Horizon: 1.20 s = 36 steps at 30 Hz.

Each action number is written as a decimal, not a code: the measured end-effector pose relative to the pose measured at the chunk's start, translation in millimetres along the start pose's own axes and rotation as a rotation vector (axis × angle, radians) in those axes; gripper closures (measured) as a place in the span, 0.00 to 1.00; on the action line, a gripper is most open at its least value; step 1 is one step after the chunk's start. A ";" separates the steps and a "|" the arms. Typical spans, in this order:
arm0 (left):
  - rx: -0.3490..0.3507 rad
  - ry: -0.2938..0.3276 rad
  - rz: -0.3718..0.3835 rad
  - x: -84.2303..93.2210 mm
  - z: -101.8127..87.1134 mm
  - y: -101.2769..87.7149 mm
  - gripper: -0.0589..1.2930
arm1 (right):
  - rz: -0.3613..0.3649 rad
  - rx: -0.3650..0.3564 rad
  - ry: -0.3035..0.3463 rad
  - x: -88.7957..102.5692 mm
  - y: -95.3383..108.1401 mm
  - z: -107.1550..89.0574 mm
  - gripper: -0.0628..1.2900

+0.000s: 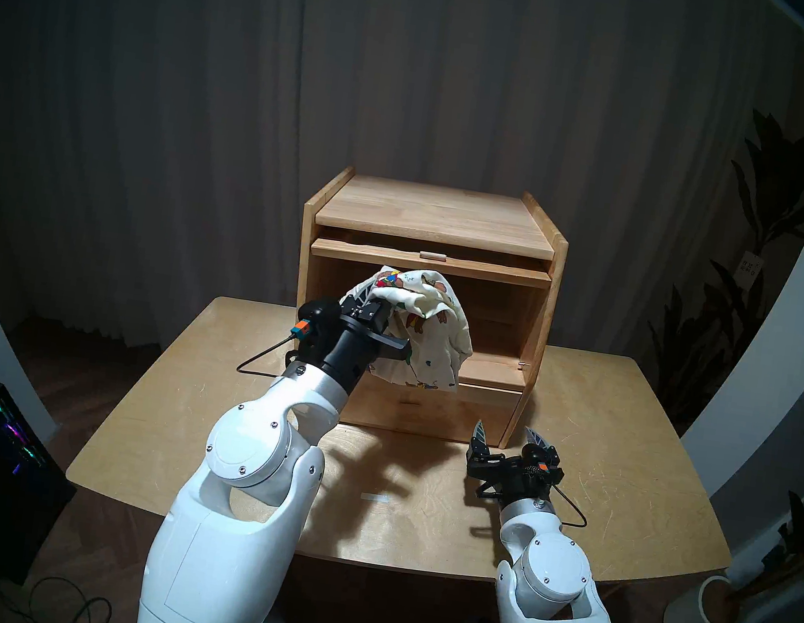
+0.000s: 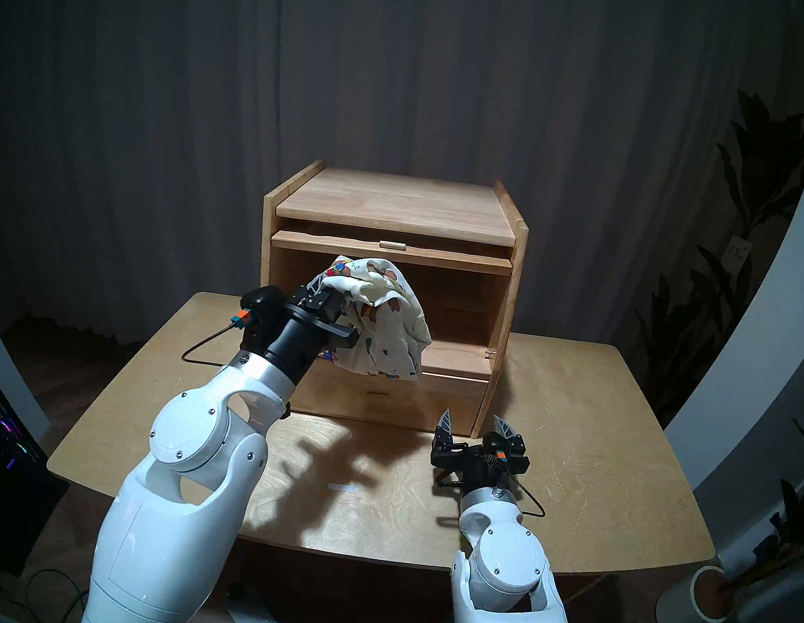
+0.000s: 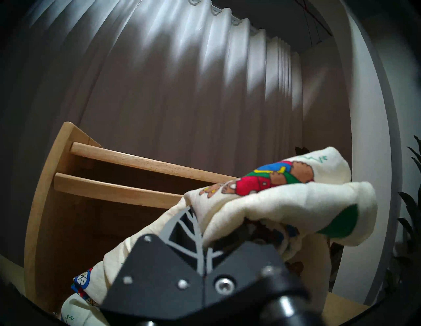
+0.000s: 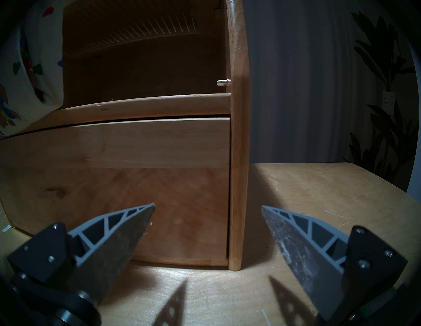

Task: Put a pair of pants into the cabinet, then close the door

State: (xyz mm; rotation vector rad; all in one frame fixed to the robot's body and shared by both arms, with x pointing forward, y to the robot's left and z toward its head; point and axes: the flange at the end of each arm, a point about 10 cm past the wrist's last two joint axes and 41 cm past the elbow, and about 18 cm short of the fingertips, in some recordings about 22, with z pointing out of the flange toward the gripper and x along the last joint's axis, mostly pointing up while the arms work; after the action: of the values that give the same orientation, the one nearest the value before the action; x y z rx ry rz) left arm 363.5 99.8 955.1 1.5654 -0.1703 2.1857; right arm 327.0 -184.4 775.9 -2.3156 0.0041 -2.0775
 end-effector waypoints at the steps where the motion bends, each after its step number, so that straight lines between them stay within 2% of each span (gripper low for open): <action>1: 0.000 0.004 0.002 1.0 1.3 0.3 0.98 | 0.000 0.000 0.000 0.0 0.0 0.0 0.05; 8: 0.008 0.060 0.038 17.4 19.4 0.2 0.98 | 0.000 0.000 -0.001 -0.4 0.0 0.1 0.05; 12: 0.014 0.073 0.059 18.3 29.4 -1.6 0.98 | 0.000 0.000 -0.001 -0.4 0.0 0.0 0.05; 16: 0.025 0.030 0.068 -2.6 39.1 -3.7 0.98 | 0.000 0.000 0.000 -0.1 0.0 -0.1 0.05; 18: 0.032 -0.007 0.077 -19.7 40.2 -4.0 0.98 | 0.000 0.000 0.001 0.2 0.0 -0.2 0.05; 20: 0.048 -0.049 0.084 -45.4 36.0 -5.4 0.98 | 0.000 0.000 0.001 0.4 0.0 -0.2 0.05; 25: 0.069 -0.100 0.079 -77.8 22.7 -8.9 0.98 | 0.000 0.000 0.002 0.9 0.0 -0.4 0.05; 27: 0.072 -0.128 0.040 -87.9 13.7 -9.3 0.98 | 0.000 0.000 0.003 1.3 0.0 -0.5 0.05; 29: 0.069 -0.144 -0.003 -90.1 10.1 -10.2 0.98 | 0.000 0.000 0.003 1.4 0.0 -0.5 0.05; 36: 0.099 -0.192 -0.168 -79.1 15.9 -27.5 0.98 | 0.000 0.000 0.003 1.3 0.0 -0.5 0.05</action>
State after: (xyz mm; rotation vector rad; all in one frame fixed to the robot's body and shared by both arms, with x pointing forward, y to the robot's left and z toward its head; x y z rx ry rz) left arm 409.4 96.6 883.3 1.7765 0.0115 1.9415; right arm 326.6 -184.4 777.3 -2.3126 0.0046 -2.0804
